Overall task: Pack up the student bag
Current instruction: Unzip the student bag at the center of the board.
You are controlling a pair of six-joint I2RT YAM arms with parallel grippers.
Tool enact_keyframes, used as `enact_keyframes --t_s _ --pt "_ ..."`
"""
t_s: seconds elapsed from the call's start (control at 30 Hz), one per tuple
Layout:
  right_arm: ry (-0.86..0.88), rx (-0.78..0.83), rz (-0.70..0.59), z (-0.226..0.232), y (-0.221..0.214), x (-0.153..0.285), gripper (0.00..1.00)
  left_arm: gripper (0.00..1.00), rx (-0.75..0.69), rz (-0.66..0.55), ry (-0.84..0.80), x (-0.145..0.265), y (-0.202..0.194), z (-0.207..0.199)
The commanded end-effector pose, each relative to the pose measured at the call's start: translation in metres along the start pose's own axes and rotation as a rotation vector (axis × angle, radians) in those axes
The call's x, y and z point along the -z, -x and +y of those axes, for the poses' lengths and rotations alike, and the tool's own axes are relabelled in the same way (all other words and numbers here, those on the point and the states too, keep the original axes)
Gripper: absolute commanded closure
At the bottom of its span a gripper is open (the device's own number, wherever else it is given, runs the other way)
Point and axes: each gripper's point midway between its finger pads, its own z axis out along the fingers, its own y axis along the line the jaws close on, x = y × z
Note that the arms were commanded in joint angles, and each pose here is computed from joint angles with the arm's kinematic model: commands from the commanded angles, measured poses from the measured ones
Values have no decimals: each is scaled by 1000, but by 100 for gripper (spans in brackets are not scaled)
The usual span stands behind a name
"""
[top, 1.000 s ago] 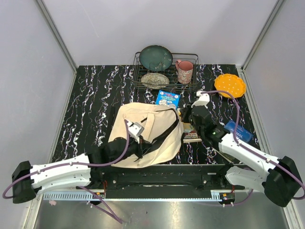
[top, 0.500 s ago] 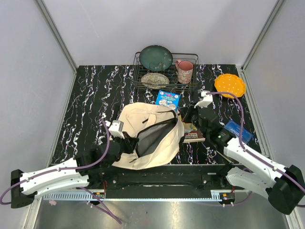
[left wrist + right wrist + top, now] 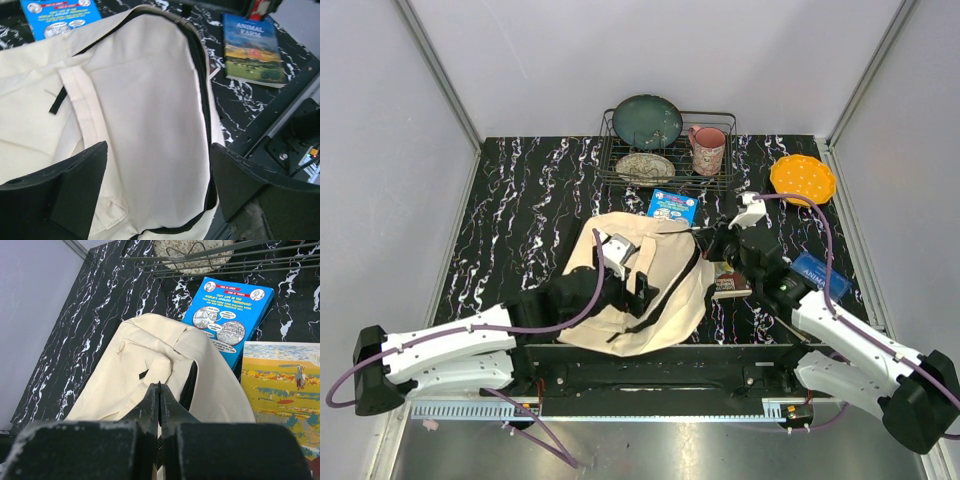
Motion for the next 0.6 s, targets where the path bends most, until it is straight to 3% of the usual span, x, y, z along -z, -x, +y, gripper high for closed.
enact_keyframes --t_s 0.0,0.27,0.57 --pt "57 -9 -39 13 13 9 100 9 -45 -141 -138 -3 53 -35" --pt "63 -5 -38 13 14 16 100 7 -99 -90 -250 -34 60 -73" --pt "71 -8 -47 14 16 23 100 10 -121 -16 -245 -72 52 -88"
